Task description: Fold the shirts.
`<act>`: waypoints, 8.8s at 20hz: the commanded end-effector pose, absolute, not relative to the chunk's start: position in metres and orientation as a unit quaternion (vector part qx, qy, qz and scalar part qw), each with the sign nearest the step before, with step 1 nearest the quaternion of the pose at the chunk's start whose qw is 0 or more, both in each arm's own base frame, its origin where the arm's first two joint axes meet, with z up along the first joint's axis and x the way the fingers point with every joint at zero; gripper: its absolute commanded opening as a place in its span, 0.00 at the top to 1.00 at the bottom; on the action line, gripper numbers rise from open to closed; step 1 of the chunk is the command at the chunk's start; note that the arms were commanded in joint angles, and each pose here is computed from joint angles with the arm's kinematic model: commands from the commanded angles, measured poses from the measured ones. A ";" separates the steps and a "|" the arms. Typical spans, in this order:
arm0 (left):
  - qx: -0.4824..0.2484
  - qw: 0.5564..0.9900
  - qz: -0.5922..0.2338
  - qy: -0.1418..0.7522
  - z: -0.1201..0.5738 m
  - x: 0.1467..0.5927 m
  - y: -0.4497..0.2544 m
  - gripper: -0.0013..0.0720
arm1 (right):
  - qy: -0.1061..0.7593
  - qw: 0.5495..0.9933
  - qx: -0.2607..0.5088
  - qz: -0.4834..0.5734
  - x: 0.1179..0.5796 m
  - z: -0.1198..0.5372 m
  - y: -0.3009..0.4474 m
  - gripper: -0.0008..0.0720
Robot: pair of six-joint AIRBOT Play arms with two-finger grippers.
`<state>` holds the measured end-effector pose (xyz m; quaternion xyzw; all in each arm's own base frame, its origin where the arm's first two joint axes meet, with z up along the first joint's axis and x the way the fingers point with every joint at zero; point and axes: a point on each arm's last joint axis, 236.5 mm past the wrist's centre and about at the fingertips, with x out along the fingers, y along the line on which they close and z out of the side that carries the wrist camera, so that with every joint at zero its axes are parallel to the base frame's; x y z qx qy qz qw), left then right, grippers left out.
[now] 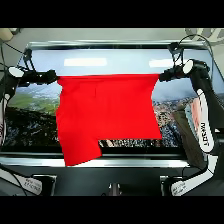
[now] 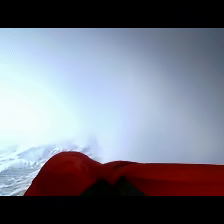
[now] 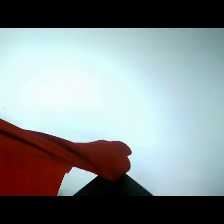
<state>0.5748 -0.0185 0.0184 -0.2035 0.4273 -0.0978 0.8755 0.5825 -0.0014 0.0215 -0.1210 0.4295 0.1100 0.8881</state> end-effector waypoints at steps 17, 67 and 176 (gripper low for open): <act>-0.186 0.679 -0.130 0.698 -0.056 0.414 -0.008 0.93 | 0.679 0.670 -0.067 0.291 0.437 -0.065 0.047 0.97; -0.244 0.720 -0.095 0.642 -0.056 0.263 -0.049 0.93 | 0.668 0.685 0.018 0.290 0.341 -0.081 0.059 0.97; -0.273 0.855 -0.294 0.329 0.203 0.429 -0.091 0.93 | 0.517 0.779 0.191 0.297 0.453 -0.029 0.211 0.97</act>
